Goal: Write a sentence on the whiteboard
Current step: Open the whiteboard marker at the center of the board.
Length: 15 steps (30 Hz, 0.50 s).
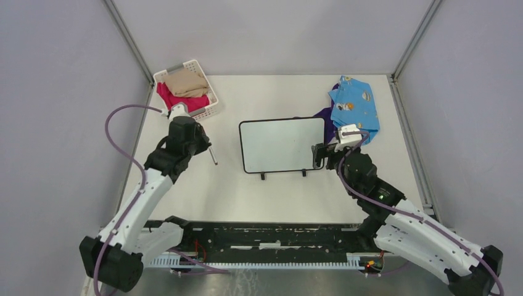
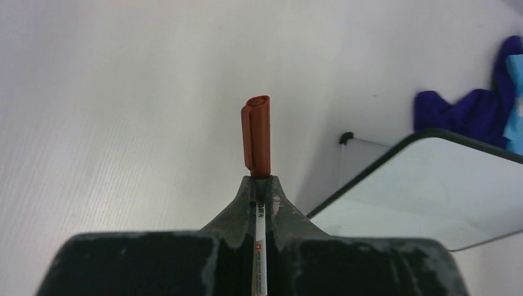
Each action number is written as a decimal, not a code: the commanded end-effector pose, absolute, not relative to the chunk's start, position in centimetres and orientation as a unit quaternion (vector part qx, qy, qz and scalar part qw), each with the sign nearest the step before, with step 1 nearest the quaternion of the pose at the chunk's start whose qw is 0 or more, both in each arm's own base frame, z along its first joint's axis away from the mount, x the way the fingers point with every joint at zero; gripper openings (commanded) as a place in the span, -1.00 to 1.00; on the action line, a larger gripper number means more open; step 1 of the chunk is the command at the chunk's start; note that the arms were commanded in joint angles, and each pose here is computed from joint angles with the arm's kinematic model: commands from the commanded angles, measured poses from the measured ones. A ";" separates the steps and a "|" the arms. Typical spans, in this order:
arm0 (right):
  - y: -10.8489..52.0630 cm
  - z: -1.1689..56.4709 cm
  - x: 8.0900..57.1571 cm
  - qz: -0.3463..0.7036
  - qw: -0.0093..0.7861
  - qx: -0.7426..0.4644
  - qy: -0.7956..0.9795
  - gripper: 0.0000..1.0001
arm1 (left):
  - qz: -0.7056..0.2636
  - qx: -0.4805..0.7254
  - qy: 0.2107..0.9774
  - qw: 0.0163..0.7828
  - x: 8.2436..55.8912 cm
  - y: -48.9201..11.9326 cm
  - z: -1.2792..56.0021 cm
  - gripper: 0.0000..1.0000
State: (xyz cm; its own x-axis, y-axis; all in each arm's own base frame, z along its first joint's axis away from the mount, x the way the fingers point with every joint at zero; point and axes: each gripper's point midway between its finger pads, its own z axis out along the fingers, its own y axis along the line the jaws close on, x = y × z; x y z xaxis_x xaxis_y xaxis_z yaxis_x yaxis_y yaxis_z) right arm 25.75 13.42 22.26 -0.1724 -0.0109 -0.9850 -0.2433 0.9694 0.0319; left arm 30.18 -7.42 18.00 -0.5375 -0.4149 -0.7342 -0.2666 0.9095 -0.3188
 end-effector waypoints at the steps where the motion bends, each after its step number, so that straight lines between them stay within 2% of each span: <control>1: 14.7 26.3 25.9 0.070 0.660 -0.075 0.744 0.96 | -0.178 -0.132 0.829 0.514 29.7 -9.7 25.5 -0.96; 5: 17.8 28.7 25.7 0.110 0.670 -0.103 0.727 0.96 | -0.280 -0.063 0.779 0.557 28.2 -12.7 30.5 -0.96; 10: 24.9 31.6 21.6 0.309 0.672 -0.227 0.633 0.96 | -0.377 0.008 0.716 0.587 25.4 -15.4 35.2 -0.96; 15: 28.0 33.7 18.2 0.445 0.656 -0.243 0.559 0.96 | -0.447 0.051 0.681 0.579 23.1 -17.5 37.4 -0.96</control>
